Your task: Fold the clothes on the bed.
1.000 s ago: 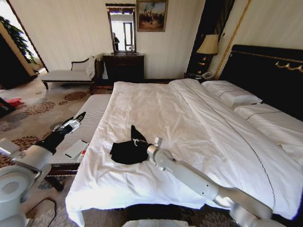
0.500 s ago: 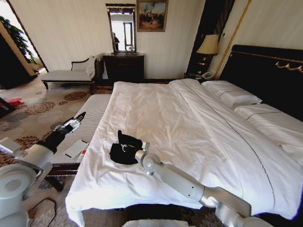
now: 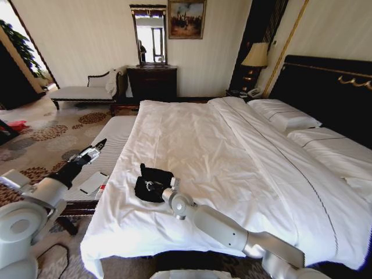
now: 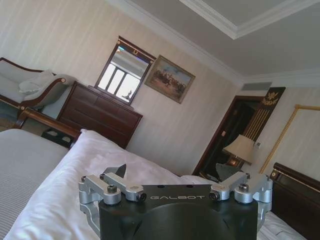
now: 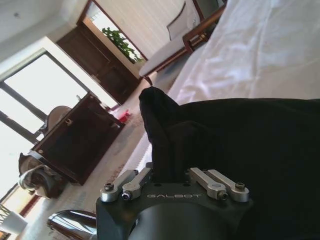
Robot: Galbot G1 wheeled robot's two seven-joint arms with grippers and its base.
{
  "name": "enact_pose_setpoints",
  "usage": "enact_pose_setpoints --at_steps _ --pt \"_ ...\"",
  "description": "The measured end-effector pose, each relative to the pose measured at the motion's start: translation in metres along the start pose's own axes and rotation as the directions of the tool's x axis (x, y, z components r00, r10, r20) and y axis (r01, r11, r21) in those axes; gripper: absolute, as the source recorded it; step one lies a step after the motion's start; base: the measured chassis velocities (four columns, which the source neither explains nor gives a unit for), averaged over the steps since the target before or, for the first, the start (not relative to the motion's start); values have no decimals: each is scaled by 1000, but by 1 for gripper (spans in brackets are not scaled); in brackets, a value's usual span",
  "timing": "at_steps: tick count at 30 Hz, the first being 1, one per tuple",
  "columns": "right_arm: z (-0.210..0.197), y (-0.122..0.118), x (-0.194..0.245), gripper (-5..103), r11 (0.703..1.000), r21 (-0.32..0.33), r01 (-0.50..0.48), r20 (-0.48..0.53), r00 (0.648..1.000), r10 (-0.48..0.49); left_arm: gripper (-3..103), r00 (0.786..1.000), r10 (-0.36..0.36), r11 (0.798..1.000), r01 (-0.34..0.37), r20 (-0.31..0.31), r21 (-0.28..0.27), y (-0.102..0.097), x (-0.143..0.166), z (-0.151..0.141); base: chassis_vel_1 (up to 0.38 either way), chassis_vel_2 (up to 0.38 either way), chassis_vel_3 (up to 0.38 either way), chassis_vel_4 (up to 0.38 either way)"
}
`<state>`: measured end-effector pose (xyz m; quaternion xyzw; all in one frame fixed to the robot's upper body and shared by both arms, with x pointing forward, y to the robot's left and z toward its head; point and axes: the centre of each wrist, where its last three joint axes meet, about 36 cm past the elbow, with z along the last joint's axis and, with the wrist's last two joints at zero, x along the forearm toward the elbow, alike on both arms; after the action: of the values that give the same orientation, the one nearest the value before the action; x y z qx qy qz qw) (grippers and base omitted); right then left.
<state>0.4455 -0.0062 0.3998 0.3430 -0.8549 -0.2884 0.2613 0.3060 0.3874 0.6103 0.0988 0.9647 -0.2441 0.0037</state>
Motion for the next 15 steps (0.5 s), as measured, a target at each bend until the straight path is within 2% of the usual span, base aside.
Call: enact_pose_setpoints --at_steps 2,5,6,7,9,12,15 --pt "-5 5 5 30 999 -3 46 36 998 -45 100 1000 -1 1000 1 -1 0 0 0 0 0 0 0 0" --pt "-9 9 9 35 997 -2 78 60 995 -78 100 1000 -1 1000 1 -2 2 0 -1 1 0 0 0 0" --pt "-12 10 13 45 995 1 95 73 993 -95 100 1000 0 1000 0 -4 5 0 -1 2 0 0 0 0" --pt "-14 10 15 51 995 4 103 79 991 -103 100 1000 1 1000 -1 -5 6 0 -2 3 0 0 0 0" --pt "-16 10 18 51 994 6 109 85 990 -109 100 1000 1 1000 -1 -6 7 -1 -2 4 0 0 0 0" --pt "-21 8 27 68 993 11 120 99 988 -121 100 1000 1 1000 -1 -7 7 -1 -2 4 0 0 0 0" --pt "-23 4 31 73 993 13 113 106 988 -114 100 1000 -2 1000 2 -8 6 -1 -1 4 0 0 0 0"
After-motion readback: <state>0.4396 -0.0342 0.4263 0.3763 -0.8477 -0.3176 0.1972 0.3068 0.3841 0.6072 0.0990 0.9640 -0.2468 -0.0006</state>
